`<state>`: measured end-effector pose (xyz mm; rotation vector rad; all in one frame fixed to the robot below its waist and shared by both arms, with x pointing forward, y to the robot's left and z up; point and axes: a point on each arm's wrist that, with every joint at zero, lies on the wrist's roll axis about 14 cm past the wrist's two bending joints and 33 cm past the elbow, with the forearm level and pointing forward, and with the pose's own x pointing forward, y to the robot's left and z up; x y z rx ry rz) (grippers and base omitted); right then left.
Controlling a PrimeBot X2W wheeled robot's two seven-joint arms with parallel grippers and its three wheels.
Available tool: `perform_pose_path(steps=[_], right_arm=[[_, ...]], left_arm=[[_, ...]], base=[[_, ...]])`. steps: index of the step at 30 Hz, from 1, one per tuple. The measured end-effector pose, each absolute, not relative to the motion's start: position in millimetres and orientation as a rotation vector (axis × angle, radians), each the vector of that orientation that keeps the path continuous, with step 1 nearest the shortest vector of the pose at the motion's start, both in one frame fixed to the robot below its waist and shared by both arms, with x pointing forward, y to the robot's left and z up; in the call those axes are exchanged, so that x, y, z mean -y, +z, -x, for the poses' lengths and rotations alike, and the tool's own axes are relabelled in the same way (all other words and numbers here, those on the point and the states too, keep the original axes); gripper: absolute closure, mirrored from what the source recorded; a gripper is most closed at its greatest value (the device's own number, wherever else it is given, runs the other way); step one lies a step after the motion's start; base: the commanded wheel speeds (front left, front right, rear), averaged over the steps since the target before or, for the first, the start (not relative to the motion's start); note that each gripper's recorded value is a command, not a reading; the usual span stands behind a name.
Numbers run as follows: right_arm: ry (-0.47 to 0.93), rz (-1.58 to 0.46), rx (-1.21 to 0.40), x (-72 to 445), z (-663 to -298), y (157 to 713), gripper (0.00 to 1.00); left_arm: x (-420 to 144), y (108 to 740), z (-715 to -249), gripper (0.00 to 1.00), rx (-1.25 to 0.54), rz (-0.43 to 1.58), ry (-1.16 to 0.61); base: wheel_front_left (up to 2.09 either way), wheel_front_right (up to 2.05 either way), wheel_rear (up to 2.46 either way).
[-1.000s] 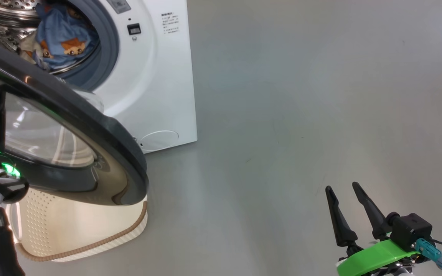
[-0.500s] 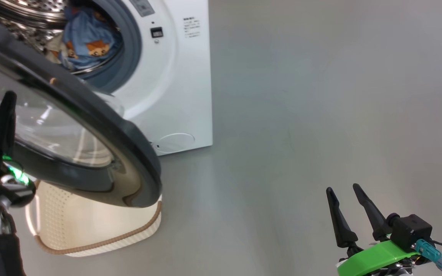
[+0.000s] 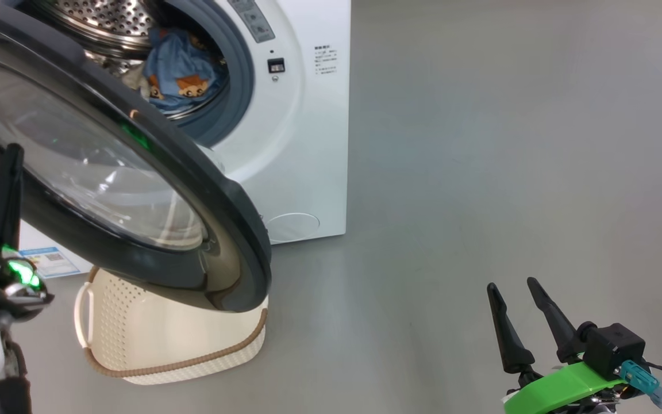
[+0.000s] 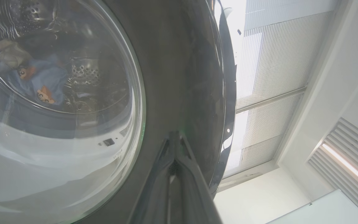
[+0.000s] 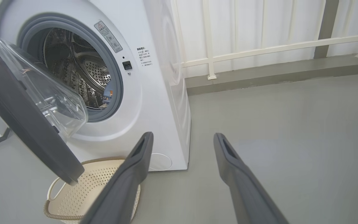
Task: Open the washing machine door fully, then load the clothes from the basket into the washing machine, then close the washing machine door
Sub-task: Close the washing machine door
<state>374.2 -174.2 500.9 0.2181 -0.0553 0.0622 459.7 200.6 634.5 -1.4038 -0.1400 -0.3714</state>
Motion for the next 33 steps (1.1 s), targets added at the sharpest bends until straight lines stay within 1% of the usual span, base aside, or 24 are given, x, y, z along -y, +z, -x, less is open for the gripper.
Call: perform_pose_path(steps=[1, 2, 3, 4, 6, 16, 21, 28, 33], right_arm=[[0.065, -0.218, 0.058, 173, -374, 502, 0.00], [0.067, -0.218, 0.059, 173, -375, 502, 0.00], [0.069, -0.219, 0.060, 172, -375, 503, 0.00], [0.069, -0.219, 0.060, 172, -375, 503, 0.00], [0.071, -0.219, 0.063, 171, -375, 503, 0.00], [0.076, -0.219, 0.073, 170, -372, 507, 0.00], [0.079, -0.220, 0.071, 169, -369, 506, 0.00], [0.086, -0.222, 0.078, 167, -367, 509, 0.00], [0.087, -0.222, 0.082, 166, -368, 510, 0.00]], left_arm=[[-202, 635, -457, 0.84, 0.149, 1.384, -0.364], [-204, 636, -455, 0.61, 0.157, 1.358, -0.351], [-205, 635, -453, 0.34, 0.163, 1.333, -0.338], [-205, 635, -453, 0.00, 0.163, 1.333, -0.338], [-206, 636, -448, 0.00, 0.178, 1.297, -0.324], [-196, 629, -426, 0.00, 0.234, 0.930, -0.268], [-197, 621, -412, 0.00, 0.292, 0.769, -0.247], [-205, 596, -401, 0.00, 0.264, 0.478, -0.220], [-214, 594, -398, 0.00, 0.294, 0.317, -0.168]], base=[[0.00, 0.00, 0.00], [0.00, 0.00, 0.00], [0.00, 0.00, 0.00], [0.00, 0.00, 0.00], [0.00, 0.00, 0.00], [0.00, 0.00, 0.00], [0.00, 0.00, 0.00], [0.00, 0.00, 0.00], [0.00, 0.00, 0.00]])
